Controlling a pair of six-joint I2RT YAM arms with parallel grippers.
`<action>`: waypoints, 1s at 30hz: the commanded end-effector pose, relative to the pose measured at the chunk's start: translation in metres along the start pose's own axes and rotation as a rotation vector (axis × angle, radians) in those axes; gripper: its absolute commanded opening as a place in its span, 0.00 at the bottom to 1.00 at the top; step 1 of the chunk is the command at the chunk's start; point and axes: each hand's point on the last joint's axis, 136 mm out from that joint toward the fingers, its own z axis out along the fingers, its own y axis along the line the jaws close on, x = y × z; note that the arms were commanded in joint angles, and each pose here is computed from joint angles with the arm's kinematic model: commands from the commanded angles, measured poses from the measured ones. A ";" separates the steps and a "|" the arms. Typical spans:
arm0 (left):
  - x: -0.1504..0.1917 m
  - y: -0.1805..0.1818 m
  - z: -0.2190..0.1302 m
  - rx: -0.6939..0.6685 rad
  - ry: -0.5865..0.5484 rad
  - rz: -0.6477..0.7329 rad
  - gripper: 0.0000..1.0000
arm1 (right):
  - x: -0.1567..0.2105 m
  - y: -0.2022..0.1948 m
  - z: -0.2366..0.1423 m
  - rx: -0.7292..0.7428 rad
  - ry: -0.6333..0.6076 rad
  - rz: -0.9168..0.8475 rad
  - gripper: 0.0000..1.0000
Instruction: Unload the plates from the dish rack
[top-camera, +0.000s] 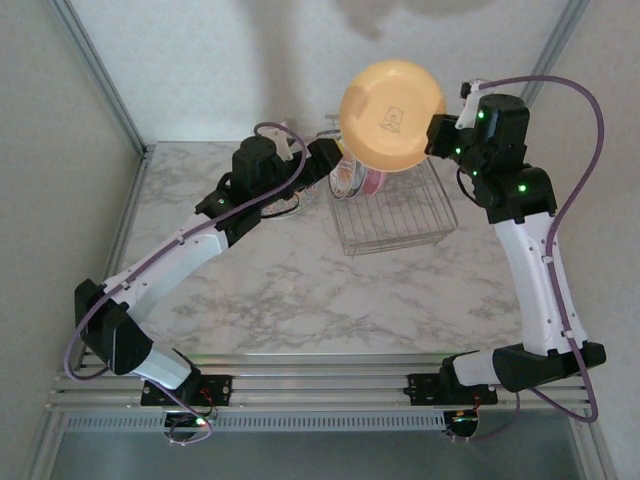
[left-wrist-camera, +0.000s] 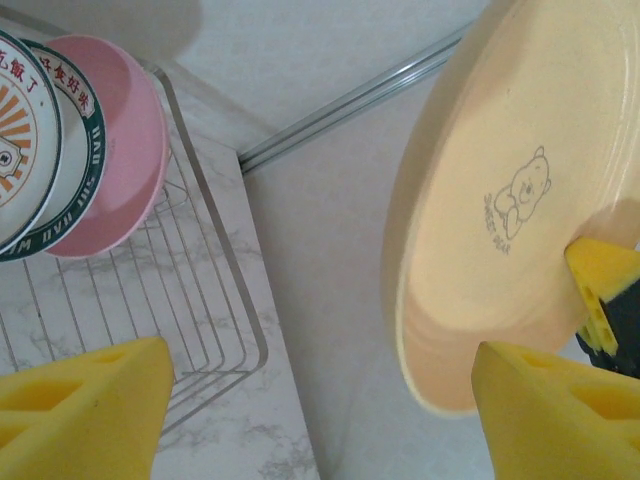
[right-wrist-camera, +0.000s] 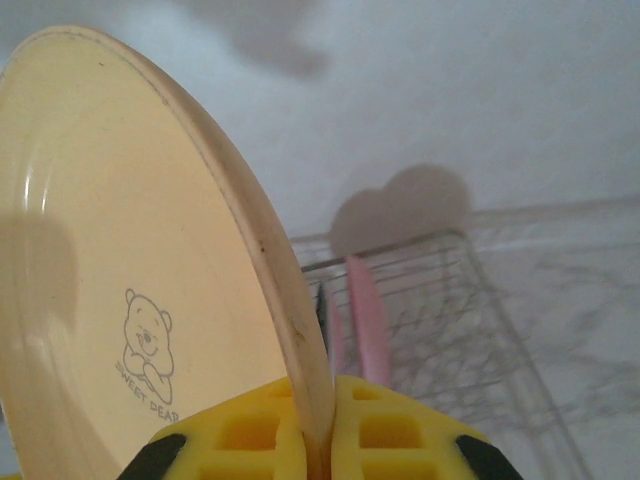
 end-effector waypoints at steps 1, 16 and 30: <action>0.001 -0.009 0.003 0.012 0.024 0.046 0.78 | 0.010 0.023 -0.004 -0.123 0.049 0.081 0.00; 0.006 0.020 0.016 -0.122 0.055 0.053 0.22 | 0.039 0.035 0.004 -0.187 0.133 0.086 0.00; -0.006 0.029 -0.022 -0.128 0.009 -0.032 0.00 | 0.045 0.062 -0.008 -0.251 0.138 -0.048 0.64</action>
